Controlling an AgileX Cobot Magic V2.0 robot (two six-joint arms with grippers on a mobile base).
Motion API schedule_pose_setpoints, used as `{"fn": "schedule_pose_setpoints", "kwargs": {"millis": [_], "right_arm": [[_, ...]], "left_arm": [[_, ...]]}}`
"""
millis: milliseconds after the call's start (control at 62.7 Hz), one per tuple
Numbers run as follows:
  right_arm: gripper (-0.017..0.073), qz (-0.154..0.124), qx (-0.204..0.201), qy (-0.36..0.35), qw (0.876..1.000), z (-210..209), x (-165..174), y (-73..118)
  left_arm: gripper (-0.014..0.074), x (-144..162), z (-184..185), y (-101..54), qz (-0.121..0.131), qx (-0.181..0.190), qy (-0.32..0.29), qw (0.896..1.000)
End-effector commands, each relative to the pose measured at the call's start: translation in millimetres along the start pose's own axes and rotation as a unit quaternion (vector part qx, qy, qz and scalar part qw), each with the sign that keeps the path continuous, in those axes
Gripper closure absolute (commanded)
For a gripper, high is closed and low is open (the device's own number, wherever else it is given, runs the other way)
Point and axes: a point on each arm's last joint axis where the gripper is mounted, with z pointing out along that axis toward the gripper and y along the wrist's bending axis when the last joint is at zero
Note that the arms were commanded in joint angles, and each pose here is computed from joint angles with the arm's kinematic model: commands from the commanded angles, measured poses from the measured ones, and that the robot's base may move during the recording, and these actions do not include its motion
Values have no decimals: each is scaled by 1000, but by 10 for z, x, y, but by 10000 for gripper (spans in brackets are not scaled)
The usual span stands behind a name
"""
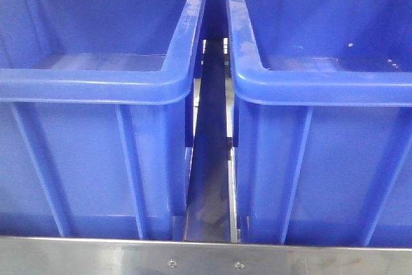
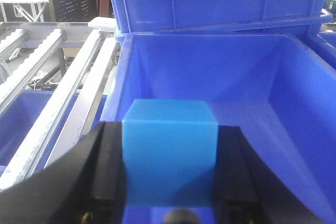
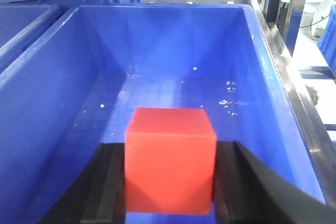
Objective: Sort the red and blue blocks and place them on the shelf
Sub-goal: 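Approach the shelf and position each held cube above a blue bin, then open both grippers to drop the cubes into the bins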
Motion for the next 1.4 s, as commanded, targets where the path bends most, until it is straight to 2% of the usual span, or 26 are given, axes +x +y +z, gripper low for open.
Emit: {"fn": "schedule_pose_setpoints", "kwargs": {"millis": [0, 159, 223, 287, 335, 383, 430, 510, 558, 829, 956, 1036, 1387], "right_arm": [[503, 1, 2, -59, 998, -21, -173, 5], [503, 1, 2, -58, 998, -21, -171, 5], [503, 3, 1, -53, 999, -20, -162, 6], [503, 13, -3, -49, 999, -19, -154, 12], [503, 24, -7, -39, 999, -16, -148, 20], [503, 50, -19, -10, 999, 2, -139, 45], [503, 68, -29, 22, 997, 30, -134, 70], [503, 74, -41, 52, 995, 110, -176, 100], [503, 65, -44, 60, 995, 180, -221, 109], [503, -9, -56, 94, 994, 730, -473, 162], [503, -80, -82, 119, 986, 988, -512, 241], [503, -112, -94, 130, 981, 1119, -507, 281], [503, -107, -85, 146, 980, 1420, -408, 289]], "left_arm": [[470, -177, -12, -2, -1, 0, -59, 998], [470, -175, -12, -3, -3, 0, -58, 998], [470, -175, -12, -7, -19, 4, -58, 998], [470, -164, -11, -9, -23, 4, -51, 998], [470, -141, -2, -10, -8, 4, -35, 999], [470, -144, 12, -15, 8, 6, -13, 1000], [470, -155, 47, -28, 0, 13, 2, 1000], [470, -232, 118, -62, -25, 30, 6, 999], [470, -301, 180, -87, -31, 41, 9, 999], [470, -365, 731, -333, -22, 107, 91, 990], [470, -300, 967, -468, -16, 128, 117, 985], [470, -257, 1093, -533, -14, 135, 126, 983], [470, -95, 1372, -604, -10, 131, 154, 979]]}}
